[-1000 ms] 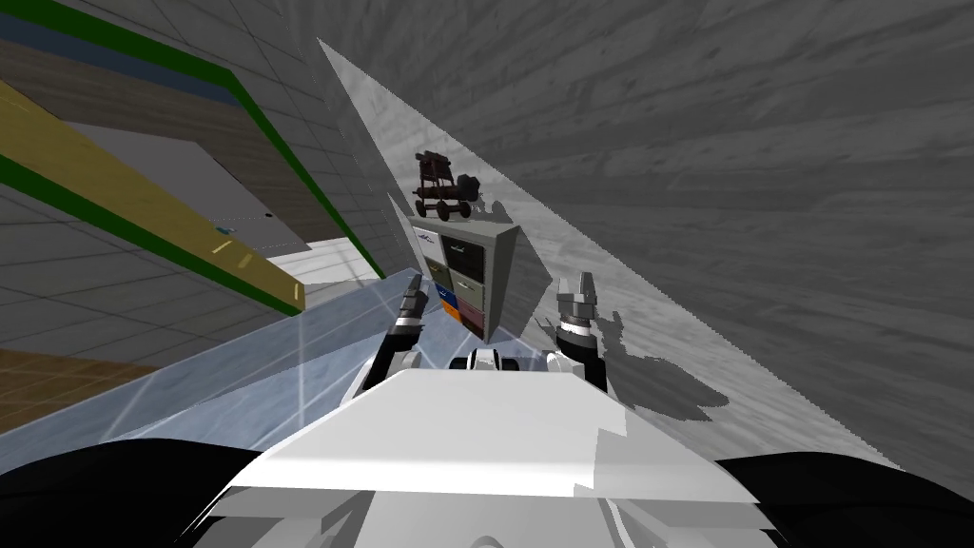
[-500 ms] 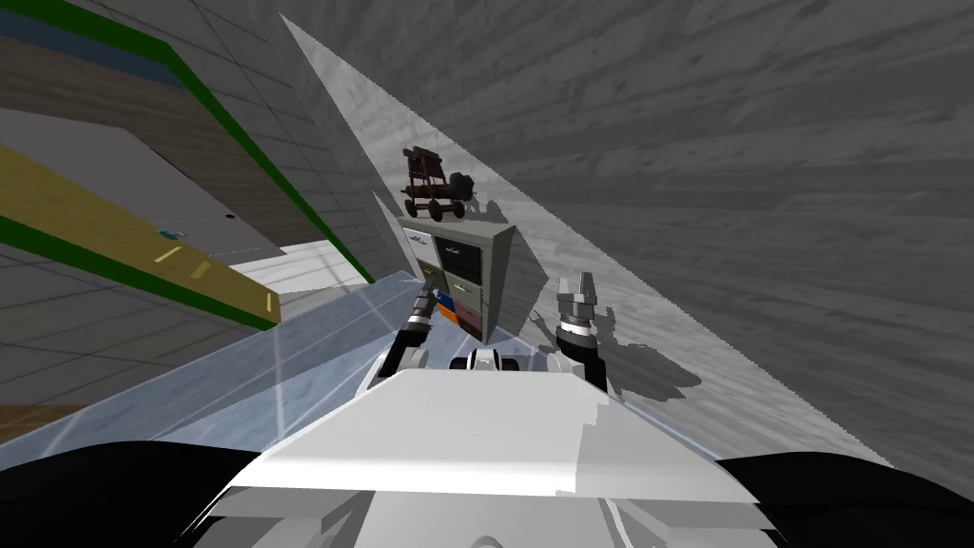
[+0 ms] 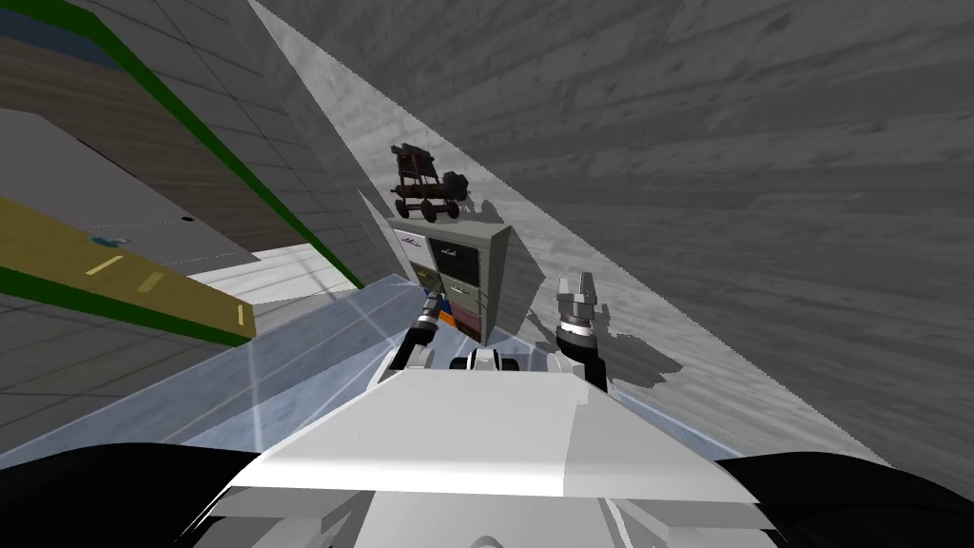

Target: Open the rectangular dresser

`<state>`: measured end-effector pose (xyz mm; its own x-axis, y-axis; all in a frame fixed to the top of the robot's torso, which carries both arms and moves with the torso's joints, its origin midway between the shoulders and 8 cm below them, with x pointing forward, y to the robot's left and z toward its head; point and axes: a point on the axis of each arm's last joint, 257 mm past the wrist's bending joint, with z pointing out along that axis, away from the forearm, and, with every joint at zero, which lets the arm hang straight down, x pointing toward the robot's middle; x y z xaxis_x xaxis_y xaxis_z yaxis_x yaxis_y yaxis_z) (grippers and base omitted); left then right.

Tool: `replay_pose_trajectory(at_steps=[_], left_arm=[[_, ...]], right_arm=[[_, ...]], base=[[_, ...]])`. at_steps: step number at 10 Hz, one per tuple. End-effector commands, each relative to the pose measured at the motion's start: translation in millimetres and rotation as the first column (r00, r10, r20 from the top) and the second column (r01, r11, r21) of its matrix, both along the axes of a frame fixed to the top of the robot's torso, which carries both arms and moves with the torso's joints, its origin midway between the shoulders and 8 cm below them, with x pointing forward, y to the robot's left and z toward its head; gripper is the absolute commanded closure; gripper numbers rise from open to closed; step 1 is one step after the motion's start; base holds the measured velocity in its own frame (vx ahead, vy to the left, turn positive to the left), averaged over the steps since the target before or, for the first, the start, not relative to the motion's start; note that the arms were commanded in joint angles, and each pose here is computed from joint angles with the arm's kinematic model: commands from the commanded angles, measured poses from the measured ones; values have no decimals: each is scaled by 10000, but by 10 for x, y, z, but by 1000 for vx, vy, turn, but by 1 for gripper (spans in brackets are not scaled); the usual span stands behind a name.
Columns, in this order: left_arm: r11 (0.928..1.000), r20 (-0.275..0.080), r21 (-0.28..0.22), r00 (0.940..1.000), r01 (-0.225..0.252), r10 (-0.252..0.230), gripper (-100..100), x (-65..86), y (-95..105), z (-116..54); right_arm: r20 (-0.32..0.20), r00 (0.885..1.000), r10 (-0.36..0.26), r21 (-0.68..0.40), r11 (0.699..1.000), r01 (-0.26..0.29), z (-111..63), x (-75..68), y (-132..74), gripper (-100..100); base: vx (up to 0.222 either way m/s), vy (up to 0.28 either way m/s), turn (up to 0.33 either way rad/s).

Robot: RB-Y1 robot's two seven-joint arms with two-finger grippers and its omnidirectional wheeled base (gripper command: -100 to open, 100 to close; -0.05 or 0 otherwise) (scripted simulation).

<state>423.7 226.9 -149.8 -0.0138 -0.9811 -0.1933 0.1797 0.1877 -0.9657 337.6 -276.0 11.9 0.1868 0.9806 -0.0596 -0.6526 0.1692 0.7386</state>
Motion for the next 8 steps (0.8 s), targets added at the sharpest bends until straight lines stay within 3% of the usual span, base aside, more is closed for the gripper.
replay_pose_trajectory(at_steps=[1, 3, 5, 6, 8], left_arm=[[9995, -706, 159, 9971, 280, -268, -100, 67, -111, -247], [9977, -1276, 394, 9906, 544, -489, -100, 98, -189, -443], [9946, -1900, 644, 9794, 819, -683, -100, 119, -264, -660], [9919, -2315, 798, 9697, 993, -784, -100, 128, -309, -806], [9889, -2701, 942, 9590, 1153, -860, -100, 131, -347, -944]], right_arm=[[0, 10000, 0, 0, 10000, 0, 0, 0, 0, 0], [0, 10000, 0, 0, 10000, 0, 0, 0, 0, 0], [0, 10000, 0, 0, 10000, 0, 0, 0, 0, 0], [0, 10000, 0, 0, 10000, 0, 0, 0, 0, 0], [-1, 10000, 0, 0, 10000, 0, 0, 0, 0, 0]], base=[[22, 42, -109], [19, 42, -137], [20, 38, -125], [25, 48, -146], [21, 45, -120]])
